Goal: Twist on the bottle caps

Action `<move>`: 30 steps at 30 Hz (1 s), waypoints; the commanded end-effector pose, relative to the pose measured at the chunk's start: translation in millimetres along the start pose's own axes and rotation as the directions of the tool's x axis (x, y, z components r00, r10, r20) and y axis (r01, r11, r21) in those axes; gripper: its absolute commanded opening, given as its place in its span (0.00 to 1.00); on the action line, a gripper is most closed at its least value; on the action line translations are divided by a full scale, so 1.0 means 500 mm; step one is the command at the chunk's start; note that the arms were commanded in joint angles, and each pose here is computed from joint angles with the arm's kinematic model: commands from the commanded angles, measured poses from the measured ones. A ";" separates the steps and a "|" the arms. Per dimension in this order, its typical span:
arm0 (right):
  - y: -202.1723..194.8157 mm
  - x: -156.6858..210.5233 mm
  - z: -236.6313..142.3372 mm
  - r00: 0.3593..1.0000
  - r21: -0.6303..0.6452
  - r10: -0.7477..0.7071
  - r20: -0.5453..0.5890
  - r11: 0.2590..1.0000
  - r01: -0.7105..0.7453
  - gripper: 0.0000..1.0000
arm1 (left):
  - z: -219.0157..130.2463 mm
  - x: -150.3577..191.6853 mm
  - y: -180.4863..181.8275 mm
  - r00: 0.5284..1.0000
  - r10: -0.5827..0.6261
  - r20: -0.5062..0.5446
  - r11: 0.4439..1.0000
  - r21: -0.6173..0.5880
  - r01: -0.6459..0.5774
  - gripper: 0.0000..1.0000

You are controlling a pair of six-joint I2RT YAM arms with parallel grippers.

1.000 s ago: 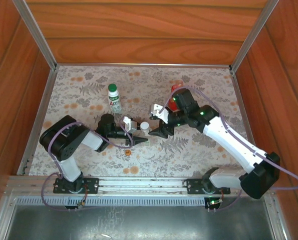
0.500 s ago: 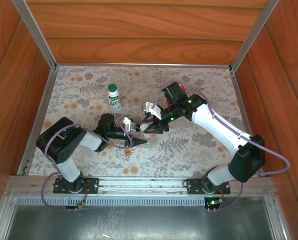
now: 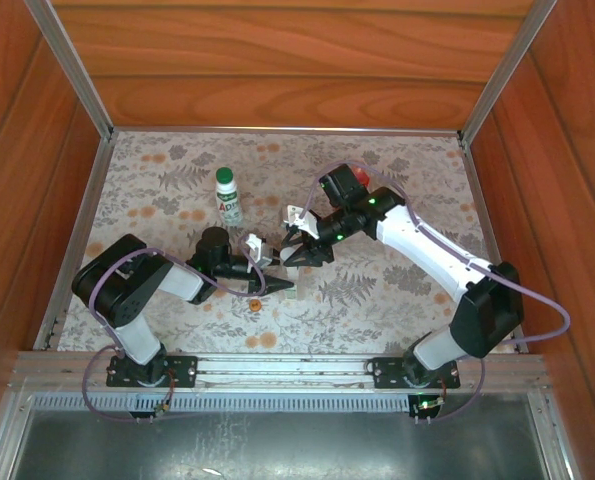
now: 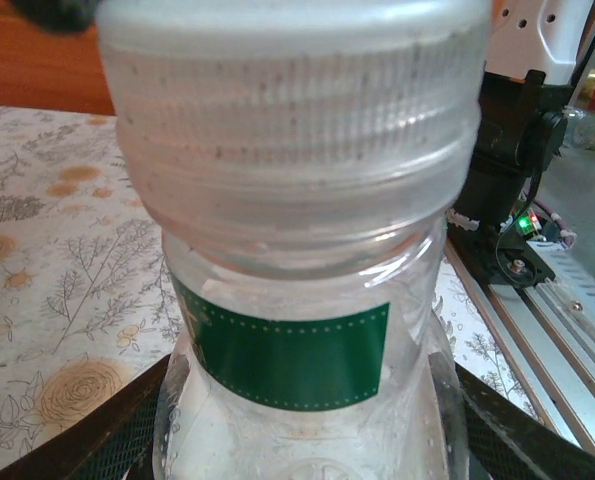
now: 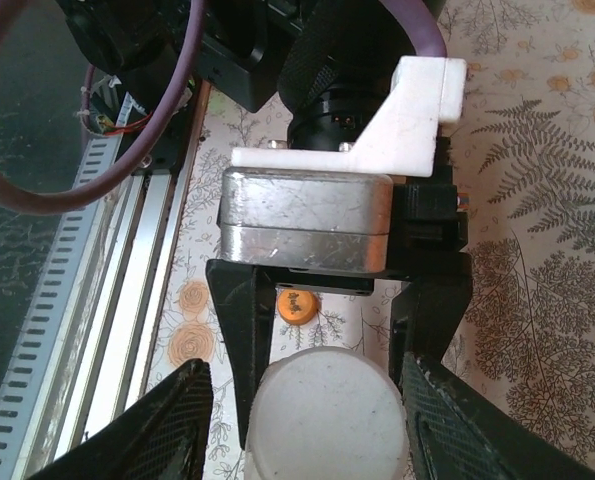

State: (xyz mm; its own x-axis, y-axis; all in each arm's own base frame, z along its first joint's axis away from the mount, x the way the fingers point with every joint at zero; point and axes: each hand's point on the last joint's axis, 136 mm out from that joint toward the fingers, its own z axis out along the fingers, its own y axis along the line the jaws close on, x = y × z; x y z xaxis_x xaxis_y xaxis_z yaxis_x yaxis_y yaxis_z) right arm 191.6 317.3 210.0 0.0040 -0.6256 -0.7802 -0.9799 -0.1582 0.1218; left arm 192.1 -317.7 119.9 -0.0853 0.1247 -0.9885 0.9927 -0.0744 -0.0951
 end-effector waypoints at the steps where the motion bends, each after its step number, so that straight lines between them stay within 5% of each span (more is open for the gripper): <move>1: -0.002 -0.005 0.007 1.000 -0.016 -0.016 -0.005 1.000 0.016 0.55 | -0.002 -0.022 -0.010 0.999 0.032 0.024 0.999 0.027 -0.033 0.60; 14: -0.004 0.005 0.008 1.000 -0.011 0.003 -0.025 1.000 -0.003 0.39 | -0.002 -0.020 -0.002 1.000 0.022 0.020 1.000 0.008 -0.022 0.61; 19: -0.059 0.024 0.002 0.993 0.162 0.103 -0.056 0.982 -0.093 0.32 | -0.007 -0.033 0.057 0.999 0.026 0.022 0.989 -0.145 -0.023 0.59; 24: -0.150 0.070 -0.031 0.924 0.480 0.381 0.035 0.804 -0.350 0.26 | -0.010 -0.069 0.135 0.998 0.042 0.044 0.943 -0.331 -0.025 0.59; 30: -0.172 0.111 -0.064 0.790 0.665 0.584 0.186 0.517 -0.539 0.19 | -0.007 -0.072 0.171 0.997 0.078 0.025 0.906 -0.419 -0.061 0.59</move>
State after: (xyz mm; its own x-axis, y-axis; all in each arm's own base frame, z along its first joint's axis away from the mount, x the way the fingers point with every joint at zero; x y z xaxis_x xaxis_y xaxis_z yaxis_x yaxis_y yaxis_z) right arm 259.7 305.9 200.5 -0.3849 -0.5539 -0.7383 -0.8754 0.4726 0.1018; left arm 255.9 -324.8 122.6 -0.0982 0.1436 -0.9847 0.9680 0.2435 -0.0610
